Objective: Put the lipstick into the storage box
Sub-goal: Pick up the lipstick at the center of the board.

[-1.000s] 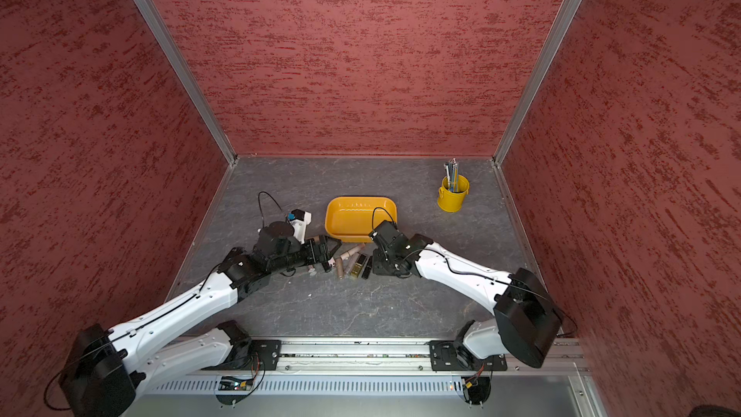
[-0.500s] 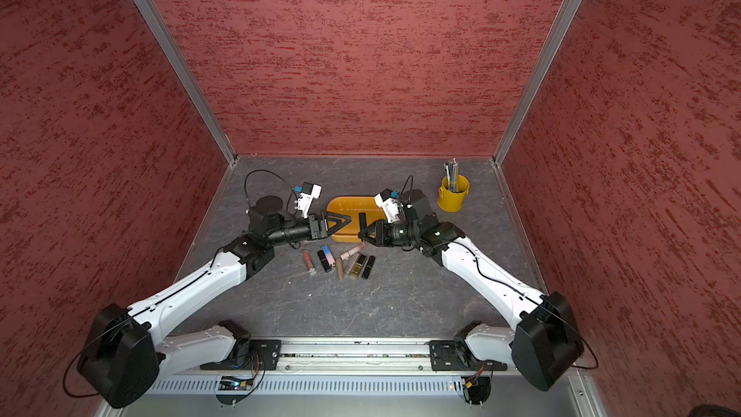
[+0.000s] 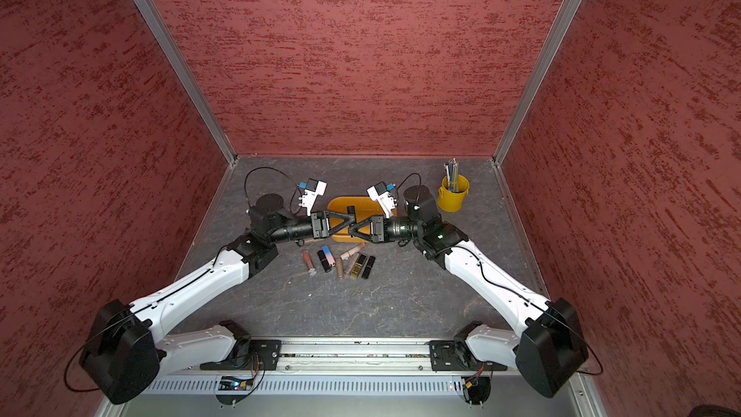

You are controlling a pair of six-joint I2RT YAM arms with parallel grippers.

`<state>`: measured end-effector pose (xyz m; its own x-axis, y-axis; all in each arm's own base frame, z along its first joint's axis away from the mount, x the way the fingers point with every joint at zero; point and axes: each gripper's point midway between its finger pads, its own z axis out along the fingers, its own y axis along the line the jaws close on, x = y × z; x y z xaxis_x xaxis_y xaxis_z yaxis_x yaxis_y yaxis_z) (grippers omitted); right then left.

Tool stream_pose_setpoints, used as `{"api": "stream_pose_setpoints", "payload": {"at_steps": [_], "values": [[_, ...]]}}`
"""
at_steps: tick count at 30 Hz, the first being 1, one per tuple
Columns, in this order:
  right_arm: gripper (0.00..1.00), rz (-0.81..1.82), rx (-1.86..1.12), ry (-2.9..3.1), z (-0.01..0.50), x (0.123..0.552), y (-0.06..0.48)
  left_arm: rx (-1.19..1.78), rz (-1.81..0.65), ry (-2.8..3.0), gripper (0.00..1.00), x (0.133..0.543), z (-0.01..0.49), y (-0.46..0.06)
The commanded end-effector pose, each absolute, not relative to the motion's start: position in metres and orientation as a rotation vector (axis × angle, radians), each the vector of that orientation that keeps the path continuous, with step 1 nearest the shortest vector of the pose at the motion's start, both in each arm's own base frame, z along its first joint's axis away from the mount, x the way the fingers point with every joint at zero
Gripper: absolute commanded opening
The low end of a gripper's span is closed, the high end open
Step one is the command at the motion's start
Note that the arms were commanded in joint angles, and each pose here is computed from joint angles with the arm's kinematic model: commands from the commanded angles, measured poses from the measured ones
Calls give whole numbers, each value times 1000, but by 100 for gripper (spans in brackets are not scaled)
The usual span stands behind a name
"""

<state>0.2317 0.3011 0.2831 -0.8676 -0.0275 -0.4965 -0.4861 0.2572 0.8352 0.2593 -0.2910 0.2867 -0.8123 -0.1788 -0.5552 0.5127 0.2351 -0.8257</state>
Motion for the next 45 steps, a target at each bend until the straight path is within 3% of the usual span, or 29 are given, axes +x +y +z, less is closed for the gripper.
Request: {"api": "stream_pose_setpoints", "payload": {"at_steps": [1,4,10,13,20,30,35,40,41,45], "values": [[19,1681,-500,2093,295,227,300,352,-1647,1899,82,258,305,-296],[18,1684,-503,2087,297,226,300,350,-1638,1884,77,259,308,-294],[18,1689,-499,2093,294,224,299,348,-1649,1889,54,261,308,-296],[18,1691,-495,2092,293,224,299,342,-1658,1886,51,262,307,-297],[18,1690,-496,2099,291,222,298,334,-1666,1887,31,264,308,-298],[18,1691,-490,2109,286,221,297,341,-1682,1906,22,263,302,-302],[18,1691,-488,2111,285,220,297,344,-1688,1915,12,262,299,-302],[20,1679,-480,2110,286,220,295,335,-1677,1931,11,262,296,-301],[23,1677,-479,2110,286,220,295,336,-1674,1930,10,262,297,-301],[66,1664,-474,2123,284,222,295,321,-1652,1943,11,265,295,-296]]}}
